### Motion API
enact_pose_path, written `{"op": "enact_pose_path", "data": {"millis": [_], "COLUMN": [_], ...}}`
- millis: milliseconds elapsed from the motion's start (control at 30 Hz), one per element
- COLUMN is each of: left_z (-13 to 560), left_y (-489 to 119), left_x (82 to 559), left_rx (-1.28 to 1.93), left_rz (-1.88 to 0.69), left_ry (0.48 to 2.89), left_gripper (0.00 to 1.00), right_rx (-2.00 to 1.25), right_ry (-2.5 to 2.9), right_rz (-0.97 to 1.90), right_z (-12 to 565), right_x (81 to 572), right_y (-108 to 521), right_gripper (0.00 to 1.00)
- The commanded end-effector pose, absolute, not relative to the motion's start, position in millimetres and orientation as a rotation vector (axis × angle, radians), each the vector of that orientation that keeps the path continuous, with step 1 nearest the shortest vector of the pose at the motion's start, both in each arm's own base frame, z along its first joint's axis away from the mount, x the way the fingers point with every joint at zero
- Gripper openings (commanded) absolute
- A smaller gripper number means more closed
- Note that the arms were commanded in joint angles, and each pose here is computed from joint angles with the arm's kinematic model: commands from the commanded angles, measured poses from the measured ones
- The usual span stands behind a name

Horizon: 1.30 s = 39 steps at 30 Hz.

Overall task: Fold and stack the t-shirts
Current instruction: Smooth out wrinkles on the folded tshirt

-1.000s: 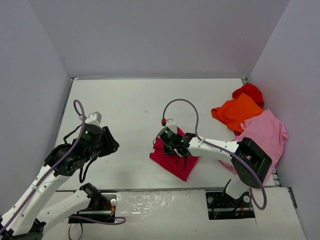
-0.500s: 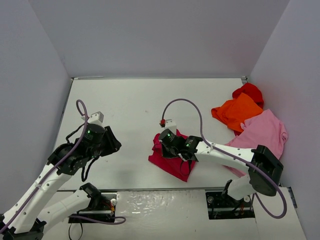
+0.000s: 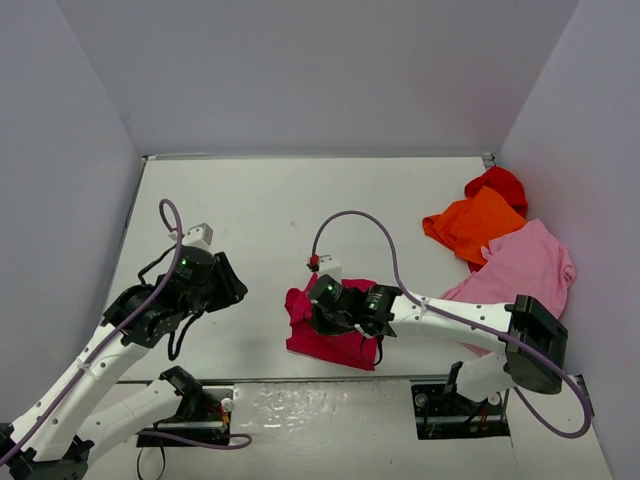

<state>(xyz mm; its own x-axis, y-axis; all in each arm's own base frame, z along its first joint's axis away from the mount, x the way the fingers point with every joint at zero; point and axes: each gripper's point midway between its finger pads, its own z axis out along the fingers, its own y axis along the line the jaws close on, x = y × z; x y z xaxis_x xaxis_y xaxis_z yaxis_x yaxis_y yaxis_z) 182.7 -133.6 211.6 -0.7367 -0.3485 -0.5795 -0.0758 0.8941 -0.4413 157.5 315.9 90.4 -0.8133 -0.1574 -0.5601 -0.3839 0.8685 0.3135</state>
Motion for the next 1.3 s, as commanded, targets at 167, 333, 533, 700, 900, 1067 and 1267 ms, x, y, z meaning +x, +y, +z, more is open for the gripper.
{"op": "enact_pose_path", "data": {"millis": [167, 333, 533, 700, 900, 1067, 1267], "left_z": [224, 224, 217, 202, 181, 175, 172], "left_y": [-141, -142, -153, -163, -177, -178, -176], "left_x": [195, 195, 201, 206, 207, 207, 207], "left_rx": [-0.313, -0.309, -0.297, -0.283, -0.286, -0.29, -0.29], "left_rz": [-0.552, -0.558, -0.596, -0.61, -0.658, -0.659, -0.645], "left_ry": [2.318, 2.317, 2.329, 2.365, 2.419, 2.429, 2.434], "left_gripper": [0.32, 0.32, 0.32, 0.32, 0.32, 0.32, 0.32], "right_rx": [-0.386, -0.213, -0.156, -0.208, -0.313, -0.397, -0.474], "right_ry": [2.521, 2.374, 2.428, 2.459, 2.446, 2.443, 2.493], "right_rz": [0.669, 0.622, 0.472, 0.508, 0.596, 0.644, 0.647], "right_z": [97, 127, 98, 82, 87, 93, 74], "right_x": [137, 164, 199, 199, 185, 170, 144], "right_y": [325, 302, 275, 295, 341, 370, 379], "right_gripper": [0.98, 0.91, 0.0, 0.0, 0.0, 0.0, 0.0]}}
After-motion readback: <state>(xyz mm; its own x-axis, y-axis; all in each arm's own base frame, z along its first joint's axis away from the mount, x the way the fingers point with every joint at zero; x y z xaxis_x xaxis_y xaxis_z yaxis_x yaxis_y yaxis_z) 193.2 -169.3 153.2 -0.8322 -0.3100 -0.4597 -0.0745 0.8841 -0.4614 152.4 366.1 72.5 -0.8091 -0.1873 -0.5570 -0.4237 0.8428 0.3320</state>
